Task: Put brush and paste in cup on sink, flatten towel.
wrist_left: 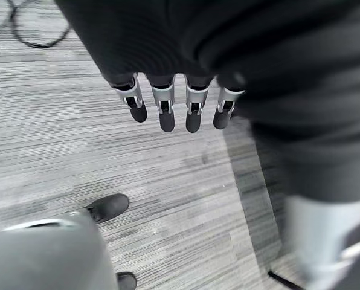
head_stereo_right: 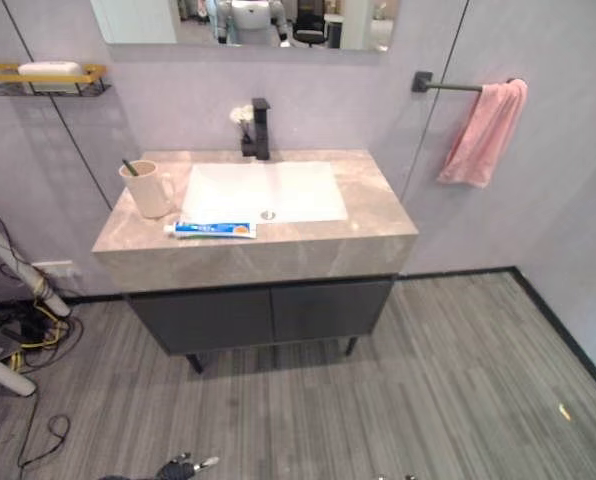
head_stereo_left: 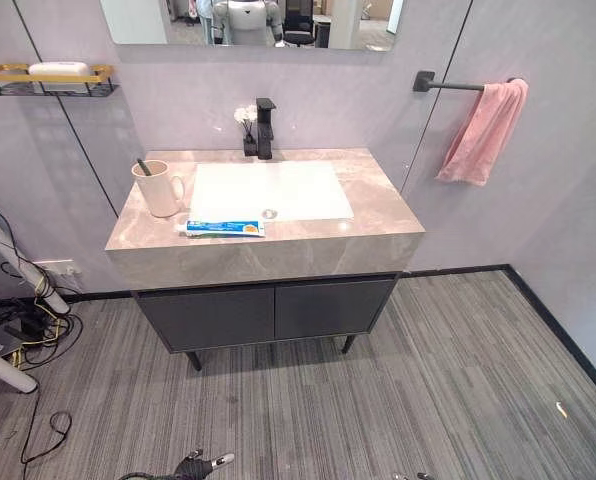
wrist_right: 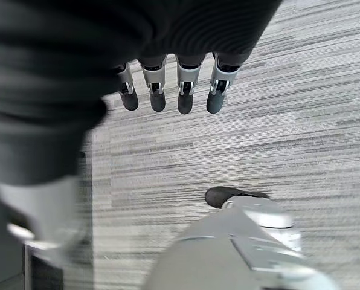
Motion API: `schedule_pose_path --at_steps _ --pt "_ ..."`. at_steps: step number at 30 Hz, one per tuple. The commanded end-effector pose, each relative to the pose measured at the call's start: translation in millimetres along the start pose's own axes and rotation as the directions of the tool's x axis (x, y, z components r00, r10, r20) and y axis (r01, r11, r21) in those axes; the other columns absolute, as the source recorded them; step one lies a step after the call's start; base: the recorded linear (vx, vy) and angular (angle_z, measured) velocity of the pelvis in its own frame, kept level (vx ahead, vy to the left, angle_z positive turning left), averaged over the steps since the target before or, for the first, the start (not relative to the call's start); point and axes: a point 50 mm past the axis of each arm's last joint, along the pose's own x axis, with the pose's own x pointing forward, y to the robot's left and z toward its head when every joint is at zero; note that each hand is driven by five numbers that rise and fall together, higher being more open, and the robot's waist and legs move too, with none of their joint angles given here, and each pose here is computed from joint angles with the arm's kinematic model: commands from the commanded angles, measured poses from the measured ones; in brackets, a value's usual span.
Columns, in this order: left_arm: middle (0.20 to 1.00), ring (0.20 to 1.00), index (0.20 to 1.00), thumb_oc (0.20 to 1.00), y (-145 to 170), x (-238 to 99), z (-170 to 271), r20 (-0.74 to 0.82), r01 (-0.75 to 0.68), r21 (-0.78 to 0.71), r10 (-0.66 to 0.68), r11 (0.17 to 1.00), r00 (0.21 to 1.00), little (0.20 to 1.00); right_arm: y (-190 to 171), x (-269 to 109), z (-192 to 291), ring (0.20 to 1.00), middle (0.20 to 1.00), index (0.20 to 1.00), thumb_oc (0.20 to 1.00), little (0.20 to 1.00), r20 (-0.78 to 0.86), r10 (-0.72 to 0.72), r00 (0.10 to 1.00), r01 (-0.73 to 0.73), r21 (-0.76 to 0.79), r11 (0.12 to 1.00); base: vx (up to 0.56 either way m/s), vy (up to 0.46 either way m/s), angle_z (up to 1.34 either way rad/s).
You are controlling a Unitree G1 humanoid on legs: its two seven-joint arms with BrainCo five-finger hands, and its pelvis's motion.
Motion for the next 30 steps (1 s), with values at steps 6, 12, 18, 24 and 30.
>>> schedule_pose_path --at_steps 6,12,18,24,30 --pt "1.000 1.000 1.000 1.000 0.6 1.8 8.7 0.018 -0.013 0.036 0.013 0.999 1.000 1.000 -5.4 3.7 25.5 1.000 1.000 1.000 1.000 1.000 0.074 -0.023 0.997 0.018 0.065 0.998 0.00 0.000 0.00" --pt "1.000 1.000 1.000 1.000 -2.1 1.5 6.2 0.012 -0.001 0.081 0.000 0.997 1.000 1.000 0.9 4.6 27.8 1.000 1.000 1.000 1.000 1.000 0.071 0.008 0.997 -0.009 0.021 1.000 0.00 0.000 0.00" --pt "1.000 1.000 1.000 1.000 -0.7 1.2 3.1 -0.004 -0.005 0.094 0.006 0.996 1.000 1.000 2.8 4.8 28.6 1.000 1.000 1.000 1.000 1.000 0.073 0.006 0.997 -0.005 -0.012 1.000 0.00 0.000 0.00" --pt "1.000 1.000 1.000 1.000 -0.6 0.9 1.5 -0.006 -0.013 0.096 0.013 0.995 1.000 1.000 2.4 4.9 27.9 1.000 1.000 1.000 1.000 1.000 0.069 -0.015 0.998 0.015 -0.004 1.000 0.00 0.000 0.00" --pt "1.000 1.000 1.000 1.000 -1.5 1.5 5.4 0.007 -0.016 0.092 0.015 0.996 1.000 1.000 2.1 5.2 29.3 1.000 1.000 1.000 1.000 1.000 0.067 -0.016 0.998 0.015 0.018 1.000 0.00 0.000 0.00"
